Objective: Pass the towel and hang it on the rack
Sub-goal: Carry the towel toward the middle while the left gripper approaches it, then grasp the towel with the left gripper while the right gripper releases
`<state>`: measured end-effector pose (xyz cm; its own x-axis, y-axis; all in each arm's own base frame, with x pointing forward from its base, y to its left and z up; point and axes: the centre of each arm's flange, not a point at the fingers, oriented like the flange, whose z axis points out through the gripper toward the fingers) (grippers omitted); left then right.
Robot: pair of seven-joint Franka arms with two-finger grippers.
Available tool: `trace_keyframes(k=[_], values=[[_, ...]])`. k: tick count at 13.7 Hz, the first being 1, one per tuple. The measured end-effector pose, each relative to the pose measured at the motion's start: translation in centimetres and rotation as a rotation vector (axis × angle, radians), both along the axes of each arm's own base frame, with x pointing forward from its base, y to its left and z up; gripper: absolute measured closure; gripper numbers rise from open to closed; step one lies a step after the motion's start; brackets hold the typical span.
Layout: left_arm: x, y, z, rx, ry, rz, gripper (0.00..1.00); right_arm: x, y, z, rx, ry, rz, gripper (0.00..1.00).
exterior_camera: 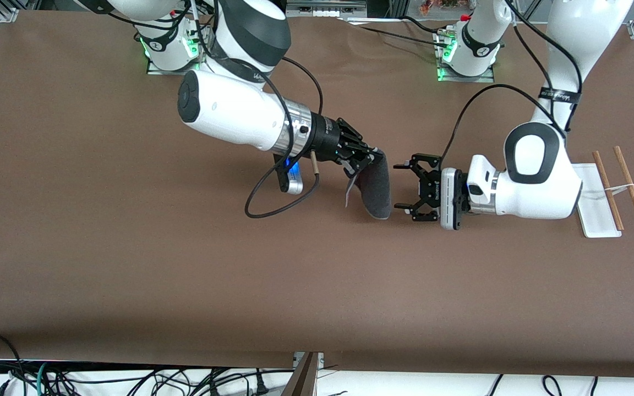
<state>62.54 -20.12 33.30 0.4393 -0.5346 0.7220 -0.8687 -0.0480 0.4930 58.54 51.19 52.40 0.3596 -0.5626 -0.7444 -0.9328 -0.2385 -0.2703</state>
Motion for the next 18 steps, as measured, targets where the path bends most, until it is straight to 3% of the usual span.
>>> trace_keyframes(k=[6,7,9,15,16,18], values=[[0.0,-0.4,-2.6,-0.056,-0.122,-0.080,0.00,-0.1,0.2,0.0,-0.001,-0.004,-0.002,0.98],[0.0,-0.5,-2.8,-0.072,-0.134,-0.081,0.04,-0.1,0.2,0.0,-0.001,-0.004,-0.003,0.98],[0.0,-0.7,-3.3,-0.101,-0.142,-0.075,0.30,-0.1,0.2,0.0,0.000,-0.005,-0.003,0.98],[0.1,-0.7,-3.4,-0.114,-0.150,-0.071,0.93,-0.1,0.2,0.0,0.000,-0.005,-0.004,0.98],[0.2,-0.6,-3.3,-0.115,-0.153,-0.070,0.98,-0.1,0.2,0.0,0.000,-0.005,-0.005,0.98],[0.4,-0.2,-2.9,-0.115,-0.160,-0.065,0.97,-0.1,0.2,0.1,0.001,-0.005,-0.007,0.98]])
